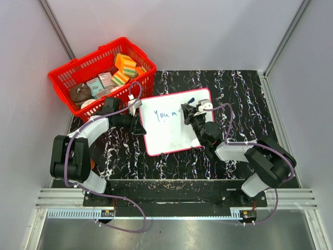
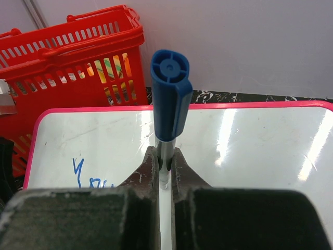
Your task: Write a sentence on the whiteboard
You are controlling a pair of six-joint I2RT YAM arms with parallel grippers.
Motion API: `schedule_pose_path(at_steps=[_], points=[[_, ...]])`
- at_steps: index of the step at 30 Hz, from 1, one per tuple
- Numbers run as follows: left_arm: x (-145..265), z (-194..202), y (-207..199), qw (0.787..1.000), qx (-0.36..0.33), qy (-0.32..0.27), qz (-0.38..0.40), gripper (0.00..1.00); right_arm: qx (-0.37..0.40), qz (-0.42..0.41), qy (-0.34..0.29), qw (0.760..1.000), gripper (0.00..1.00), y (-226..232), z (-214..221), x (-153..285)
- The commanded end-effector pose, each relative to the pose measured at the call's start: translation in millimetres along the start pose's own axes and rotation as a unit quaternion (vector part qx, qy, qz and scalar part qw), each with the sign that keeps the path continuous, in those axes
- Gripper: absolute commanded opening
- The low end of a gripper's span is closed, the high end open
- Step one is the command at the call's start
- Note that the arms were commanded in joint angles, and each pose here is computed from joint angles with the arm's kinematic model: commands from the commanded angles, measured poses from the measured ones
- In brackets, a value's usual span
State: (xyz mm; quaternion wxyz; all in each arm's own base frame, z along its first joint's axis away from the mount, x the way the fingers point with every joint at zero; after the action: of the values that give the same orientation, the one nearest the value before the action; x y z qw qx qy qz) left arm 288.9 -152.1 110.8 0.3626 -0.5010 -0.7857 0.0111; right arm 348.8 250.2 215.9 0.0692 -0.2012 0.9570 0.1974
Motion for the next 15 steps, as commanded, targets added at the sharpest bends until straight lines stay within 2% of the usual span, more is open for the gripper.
schedule_pose_path(at_steps=[1,15], points=[[3.1,-20.1,-0.8,0.997,-0.066,-0.027,-0.010,0.00,-0.008,-0.009,-0.012,1.000,0.00,4.4,-7.6,-8.1],[2.4,-20.1,-0.9,0.998,-0.065,-0.026,-0.009,0.00,-0.018,-0.018,0.016,1.000,0.00,2.7,5.7,6.2]])
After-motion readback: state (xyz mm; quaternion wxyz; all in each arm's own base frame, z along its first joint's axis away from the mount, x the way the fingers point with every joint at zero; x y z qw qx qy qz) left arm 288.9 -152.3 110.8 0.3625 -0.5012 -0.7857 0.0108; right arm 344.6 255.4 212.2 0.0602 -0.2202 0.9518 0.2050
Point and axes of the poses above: each gripper's point midway between its finger pads, its own x axis back along the fingers, its own y axis along the line the jaws close on, z = x × y, the point moved 2 cm from there along x, back along the fingers, and after that the axes turned 10 degrees about -x, right-handed, at the moved point
